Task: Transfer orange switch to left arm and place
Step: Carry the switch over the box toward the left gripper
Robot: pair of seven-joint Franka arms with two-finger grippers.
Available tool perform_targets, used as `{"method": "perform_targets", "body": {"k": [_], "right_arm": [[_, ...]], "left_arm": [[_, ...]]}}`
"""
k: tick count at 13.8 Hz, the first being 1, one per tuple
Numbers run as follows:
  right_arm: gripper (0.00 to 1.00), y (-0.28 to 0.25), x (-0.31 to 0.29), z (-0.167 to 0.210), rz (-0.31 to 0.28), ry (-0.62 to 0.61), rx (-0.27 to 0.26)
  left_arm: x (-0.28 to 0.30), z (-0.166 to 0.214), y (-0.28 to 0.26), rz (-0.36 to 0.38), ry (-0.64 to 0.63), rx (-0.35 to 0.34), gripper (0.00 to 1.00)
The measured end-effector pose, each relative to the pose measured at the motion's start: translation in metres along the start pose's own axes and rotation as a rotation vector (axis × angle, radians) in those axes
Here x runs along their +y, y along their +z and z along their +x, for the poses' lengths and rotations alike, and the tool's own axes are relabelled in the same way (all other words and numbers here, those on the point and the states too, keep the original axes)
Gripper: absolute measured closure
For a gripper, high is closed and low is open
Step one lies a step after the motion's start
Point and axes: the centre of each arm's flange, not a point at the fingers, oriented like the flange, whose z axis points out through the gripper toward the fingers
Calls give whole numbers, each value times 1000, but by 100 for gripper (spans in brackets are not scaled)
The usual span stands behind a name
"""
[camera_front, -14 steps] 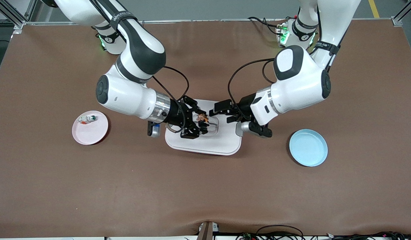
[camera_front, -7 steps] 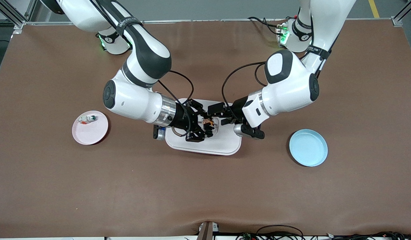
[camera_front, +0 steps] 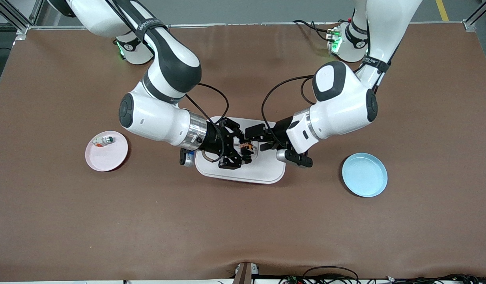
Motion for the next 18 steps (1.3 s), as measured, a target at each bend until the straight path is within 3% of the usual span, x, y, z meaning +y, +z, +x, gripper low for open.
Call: {"method": "perform_targets", "body": {"k": [6, 7, 12, 13, 18], "right_arm": [[28, -2, -1, -2, 2, 2, -3], [28, -2, -1, -2, 3, 1, -3], [28, 4, -1, 1, -3, 13, -2], [28, 4, -2, 1, -1, 19, -4], [28, 5, -6, 0, -1, 24, -10]], "left_arm": [[-3, 10, -3, -8, 3, 17, 0], [-3, 11, -3, -9, 4, 17, 7], [12, 8, -3, -21, 25, 22, 62], [12, 9, -3, -22, 24, 25, 66], [11, 11, -6, -22, 24, 32, 66]]}}
